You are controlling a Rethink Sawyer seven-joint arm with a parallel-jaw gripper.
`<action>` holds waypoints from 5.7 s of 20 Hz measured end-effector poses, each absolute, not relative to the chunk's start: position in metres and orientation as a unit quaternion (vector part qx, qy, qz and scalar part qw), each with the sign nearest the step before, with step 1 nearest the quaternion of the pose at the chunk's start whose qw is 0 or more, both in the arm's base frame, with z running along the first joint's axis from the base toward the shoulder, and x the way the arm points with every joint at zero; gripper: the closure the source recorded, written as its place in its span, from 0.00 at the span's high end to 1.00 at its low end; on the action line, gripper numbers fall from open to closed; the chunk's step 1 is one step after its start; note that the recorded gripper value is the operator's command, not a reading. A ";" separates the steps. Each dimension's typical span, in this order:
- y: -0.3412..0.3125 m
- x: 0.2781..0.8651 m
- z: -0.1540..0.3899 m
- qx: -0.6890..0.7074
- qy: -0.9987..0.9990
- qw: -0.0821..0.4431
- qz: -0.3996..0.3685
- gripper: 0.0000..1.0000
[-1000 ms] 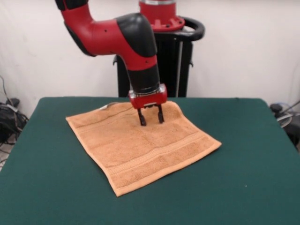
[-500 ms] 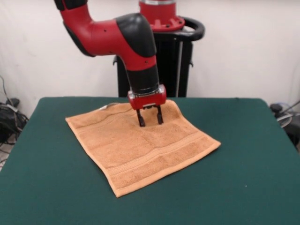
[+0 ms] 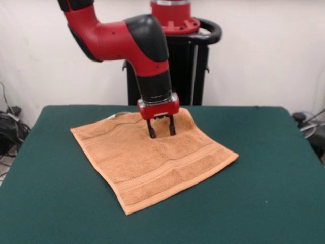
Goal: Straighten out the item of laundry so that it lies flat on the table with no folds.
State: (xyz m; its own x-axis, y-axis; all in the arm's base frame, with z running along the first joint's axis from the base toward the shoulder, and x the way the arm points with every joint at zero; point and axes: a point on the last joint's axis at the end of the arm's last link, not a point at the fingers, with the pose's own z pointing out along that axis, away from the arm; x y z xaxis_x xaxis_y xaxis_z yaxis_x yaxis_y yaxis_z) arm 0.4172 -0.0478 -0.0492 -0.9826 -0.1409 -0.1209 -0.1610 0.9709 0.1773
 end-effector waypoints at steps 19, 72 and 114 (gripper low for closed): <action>-0.079 0.456 -0.053 -0.076 0.987 0.128 0.056 1.00; -0.127 0.536 -0.056 -0.094 0.972 0.217 0.000 1.00; -0.121 0.538 -0.062 -0.123 0.969 0.213 -0.019 0.00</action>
State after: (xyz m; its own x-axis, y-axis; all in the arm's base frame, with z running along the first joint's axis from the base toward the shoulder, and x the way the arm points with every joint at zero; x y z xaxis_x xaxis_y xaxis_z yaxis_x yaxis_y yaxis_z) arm 0.5380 -0.1209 -0.0621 -0.8786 -0.2466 -0.4090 -0.2301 0.9690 -0.0899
